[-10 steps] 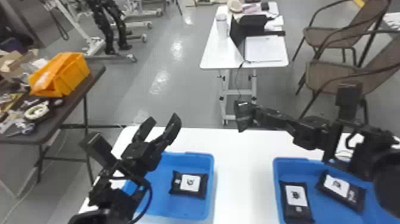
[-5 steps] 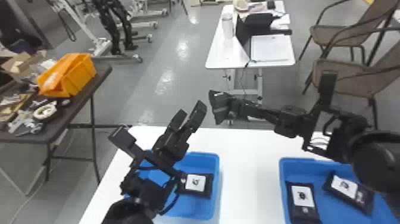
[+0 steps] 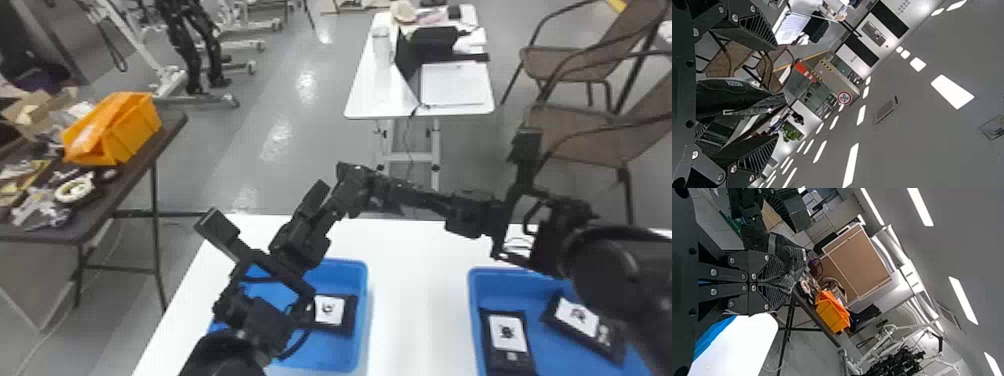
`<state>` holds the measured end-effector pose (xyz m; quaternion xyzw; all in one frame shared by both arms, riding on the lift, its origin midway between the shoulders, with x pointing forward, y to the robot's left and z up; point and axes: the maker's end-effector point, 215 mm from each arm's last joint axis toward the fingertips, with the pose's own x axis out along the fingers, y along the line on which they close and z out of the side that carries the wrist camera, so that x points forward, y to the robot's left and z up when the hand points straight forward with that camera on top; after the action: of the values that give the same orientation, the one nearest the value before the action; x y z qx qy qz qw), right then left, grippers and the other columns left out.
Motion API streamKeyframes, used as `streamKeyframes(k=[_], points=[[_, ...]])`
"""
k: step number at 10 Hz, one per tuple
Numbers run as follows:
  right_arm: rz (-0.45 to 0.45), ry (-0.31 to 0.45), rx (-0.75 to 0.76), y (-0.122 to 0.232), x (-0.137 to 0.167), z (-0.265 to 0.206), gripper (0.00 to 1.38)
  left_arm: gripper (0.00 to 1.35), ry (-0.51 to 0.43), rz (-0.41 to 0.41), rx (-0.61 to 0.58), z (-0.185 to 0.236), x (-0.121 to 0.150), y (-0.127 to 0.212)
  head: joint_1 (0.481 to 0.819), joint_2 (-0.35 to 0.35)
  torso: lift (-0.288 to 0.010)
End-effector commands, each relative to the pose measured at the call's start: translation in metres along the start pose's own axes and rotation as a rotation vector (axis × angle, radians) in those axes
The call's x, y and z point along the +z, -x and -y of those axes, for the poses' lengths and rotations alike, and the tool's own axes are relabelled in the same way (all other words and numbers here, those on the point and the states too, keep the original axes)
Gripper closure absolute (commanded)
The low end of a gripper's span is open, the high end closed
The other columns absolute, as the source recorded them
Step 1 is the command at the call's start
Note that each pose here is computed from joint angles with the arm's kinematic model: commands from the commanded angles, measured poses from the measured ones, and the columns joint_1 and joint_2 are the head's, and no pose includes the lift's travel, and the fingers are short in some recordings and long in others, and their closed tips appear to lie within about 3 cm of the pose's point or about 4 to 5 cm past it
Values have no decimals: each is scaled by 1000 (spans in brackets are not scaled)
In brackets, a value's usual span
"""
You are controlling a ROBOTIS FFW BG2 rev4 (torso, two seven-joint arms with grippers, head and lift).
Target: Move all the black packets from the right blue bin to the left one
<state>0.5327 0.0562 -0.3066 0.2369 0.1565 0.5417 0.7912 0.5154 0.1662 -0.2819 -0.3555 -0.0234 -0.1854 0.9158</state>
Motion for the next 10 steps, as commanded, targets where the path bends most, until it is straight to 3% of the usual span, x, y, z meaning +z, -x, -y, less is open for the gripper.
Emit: streamKeyframes(k=[1, 2, 3, 5, 6, 7, 10], points=[[-5, -5, 5, -4, -2, 0, 1288, 234, -4, -19, -12, 4, -6, -2, 682, 231, 0], [-8, -6, 6, -5, -3, 1, 1288, 200, -58, -37, -6, 4, -8, -4, 684, 228, 0], [-10, -5, 8, -6, -3, 0, 1288, 48, -124, -41, -14, 7, -3, -10, 685, 227, 0], [-11, -8, 12, -6, -5, 0, 1288, 196, -163, -76, -7, -3, -4, -6, 680, 225, 0], [-10, -8, 12, -6, -5, 0, 1288, 367, -140, -110, -8, -3, -14, -6, 680, 230, 0], [-7, -3, 13, -6, -3, 0, 1288, 1136, -129, -124, -4, -4, -18, -5, 685, 231, 0], [3, -3, 10, -7, -3, 3, 1288, 1233, -119, -94, -5, -4, -8, -5, 689, 225, 0]])
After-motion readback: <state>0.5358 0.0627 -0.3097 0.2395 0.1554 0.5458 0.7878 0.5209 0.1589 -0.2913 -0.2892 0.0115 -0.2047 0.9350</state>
